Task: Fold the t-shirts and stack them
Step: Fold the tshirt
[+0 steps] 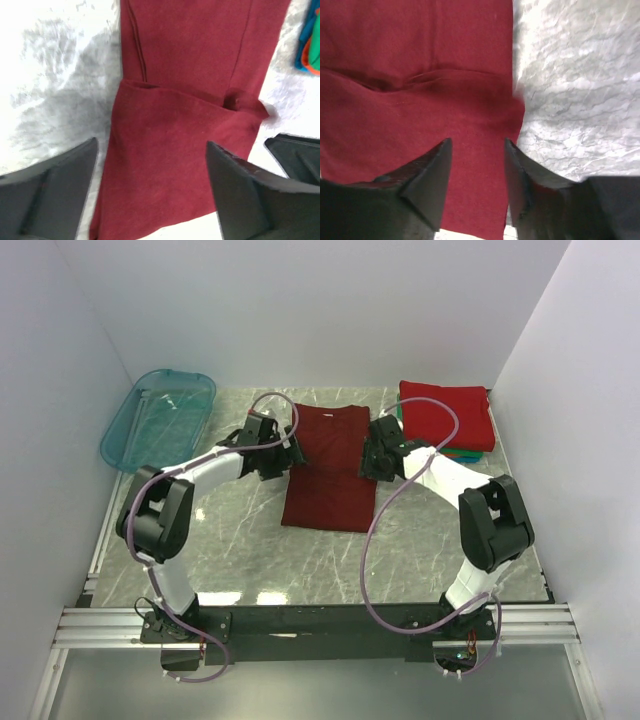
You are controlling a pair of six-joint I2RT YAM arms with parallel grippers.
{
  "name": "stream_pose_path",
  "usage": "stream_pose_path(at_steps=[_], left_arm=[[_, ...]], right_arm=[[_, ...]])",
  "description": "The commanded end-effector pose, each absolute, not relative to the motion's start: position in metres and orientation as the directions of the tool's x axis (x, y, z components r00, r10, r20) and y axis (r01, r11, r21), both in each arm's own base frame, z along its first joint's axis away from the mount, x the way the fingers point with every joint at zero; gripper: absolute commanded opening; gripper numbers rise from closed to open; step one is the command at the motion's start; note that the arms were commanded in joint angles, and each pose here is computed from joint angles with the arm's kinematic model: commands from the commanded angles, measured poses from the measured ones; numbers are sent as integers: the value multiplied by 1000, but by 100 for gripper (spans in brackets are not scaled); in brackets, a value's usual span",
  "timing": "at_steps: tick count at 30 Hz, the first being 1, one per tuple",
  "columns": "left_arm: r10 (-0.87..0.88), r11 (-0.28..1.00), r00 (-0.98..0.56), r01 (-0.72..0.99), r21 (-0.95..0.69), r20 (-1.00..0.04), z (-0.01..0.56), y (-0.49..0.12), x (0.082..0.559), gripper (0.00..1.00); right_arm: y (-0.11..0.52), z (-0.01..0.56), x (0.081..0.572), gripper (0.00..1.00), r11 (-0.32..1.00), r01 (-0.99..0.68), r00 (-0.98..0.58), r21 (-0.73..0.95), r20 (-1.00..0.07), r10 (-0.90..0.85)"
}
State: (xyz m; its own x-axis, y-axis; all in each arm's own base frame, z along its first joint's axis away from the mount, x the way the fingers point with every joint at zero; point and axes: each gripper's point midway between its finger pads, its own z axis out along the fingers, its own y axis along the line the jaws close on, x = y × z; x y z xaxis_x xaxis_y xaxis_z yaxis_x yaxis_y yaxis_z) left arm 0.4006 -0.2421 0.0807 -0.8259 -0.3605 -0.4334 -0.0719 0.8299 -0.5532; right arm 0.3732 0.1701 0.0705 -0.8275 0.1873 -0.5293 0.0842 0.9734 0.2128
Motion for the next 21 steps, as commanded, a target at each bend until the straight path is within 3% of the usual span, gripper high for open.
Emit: stream_pose_path(at_steps=[1,2,3,5,15,21], left_arm=[[-408,798,-748,-14,-603,-523,135,-237,408,99],[-414,802,-743,-24,-597,-526,138,-234,406,99],[-408,805,-743,-19,-593,-530,143,-230,398,99],[-411,804,-743,-23,-594,-528,146,-226,390,99],[-399,738,-810,-6,-674,-429,115,-222,317,99],[-414,744,-827,-65,-665,-382,87,-215,301,100]], right_arm=[[166,104,393,55,969,104,-769,223,-600,220],[166,111,390,60,966,105,-759,236,-609,231],[166,115,387,76,962,107,-752,252,-613,244],[163,124,377,80,955,106,-734,278,-626,264],[155,125,302,83,897,62,-715,438,-607,347],[151,102,265,84,874,55,-740,483,-568,361]])
